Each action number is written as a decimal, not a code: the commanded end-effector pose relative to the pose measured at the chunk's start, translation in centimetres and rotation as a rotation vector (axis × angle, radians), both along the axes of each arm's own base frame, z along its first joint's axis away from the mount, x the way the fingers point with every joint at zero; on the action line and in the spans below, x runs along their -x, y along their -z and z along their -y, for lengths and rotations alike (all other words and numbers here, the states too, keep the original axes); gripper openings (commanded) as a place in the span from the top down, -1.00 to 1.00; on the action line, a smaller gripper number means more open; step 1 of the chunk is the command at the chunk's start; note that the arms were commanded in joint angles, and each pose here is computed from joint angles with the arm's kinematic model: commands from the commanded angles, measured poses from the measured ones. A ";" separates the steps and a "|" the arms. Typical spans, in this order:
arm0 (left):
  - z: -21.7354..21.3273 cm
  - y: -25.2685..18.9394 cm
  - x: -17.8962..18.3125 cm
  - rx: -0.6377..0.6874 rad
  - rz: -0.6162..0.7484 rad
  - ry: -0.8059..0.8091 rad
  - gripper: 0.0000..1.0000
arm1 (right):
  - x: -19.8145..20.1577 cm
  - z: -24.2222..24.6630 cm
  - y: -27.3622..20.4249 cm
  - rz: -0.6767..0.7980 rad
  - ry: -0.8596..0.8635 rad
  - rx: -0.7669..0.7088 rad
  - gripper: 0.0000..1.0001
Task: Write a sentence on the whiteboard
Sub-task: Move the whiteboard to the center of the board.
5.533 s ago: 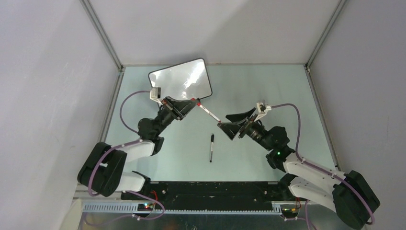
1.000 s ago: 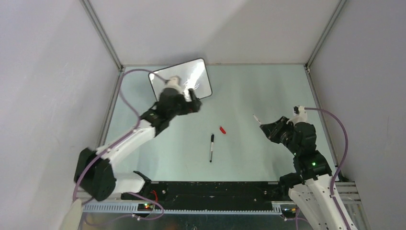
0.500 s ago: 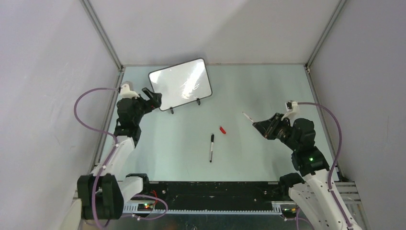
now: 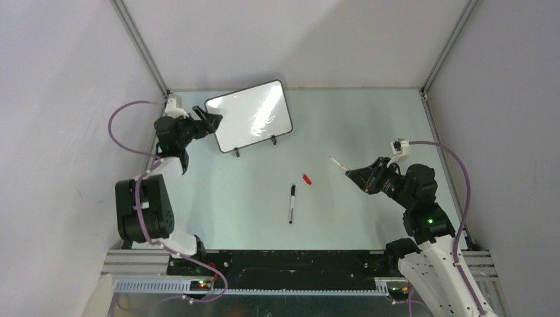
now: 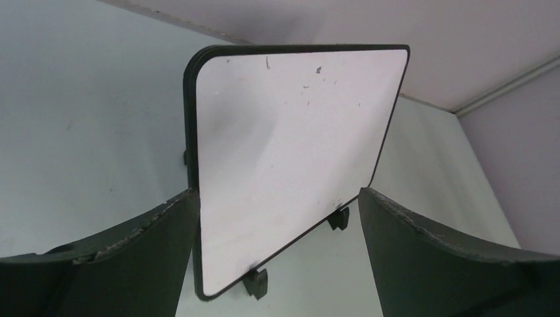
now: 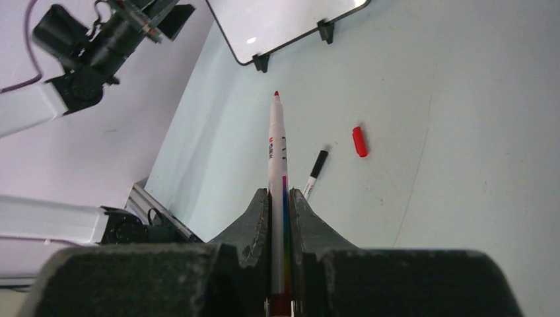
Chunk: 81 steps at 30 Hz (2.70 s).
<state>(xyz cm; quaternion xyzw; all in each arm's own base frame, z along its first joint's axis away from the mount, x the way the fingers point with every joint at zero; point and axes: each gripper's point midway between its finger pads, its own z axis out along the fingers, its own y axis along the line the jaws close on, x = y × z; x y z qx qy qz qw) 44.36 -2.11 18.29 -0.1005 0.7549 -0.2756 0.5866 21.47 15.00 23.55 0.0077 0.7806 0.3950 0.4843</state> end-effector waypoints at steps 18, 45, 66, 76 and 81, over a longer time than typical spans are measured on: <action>-0.8 0.2 -4.0 0.164 0.090 0.241 -0.40 | 0.7 -0.8 -2.5 0.105 -0.075 -0.003 1.00; -1.0 0.6 -6.6 0.456 0.094 0.375 -0.26 | 0.9 -0.7 -2.5 0.108 -0.078 -0.004 1.00; 2.0 2.6 -7.3 0.487 -0.057 0.501 0.02 | 0.7 -0.7 -2.3 0.096 -0.075 -0.002 1.00; 3.1 2.0 -6.7 0.550 -0.049 0.593 0.46 | 0.9 -0.8 -2.4 0.099 -0.079 -0.005 1.00; 3.6 1.6 -6.0 0.563 -0.042 0.628 0.51 | 0.9 -0.8 -2.5 0.100 -0.080 -0.007 1.00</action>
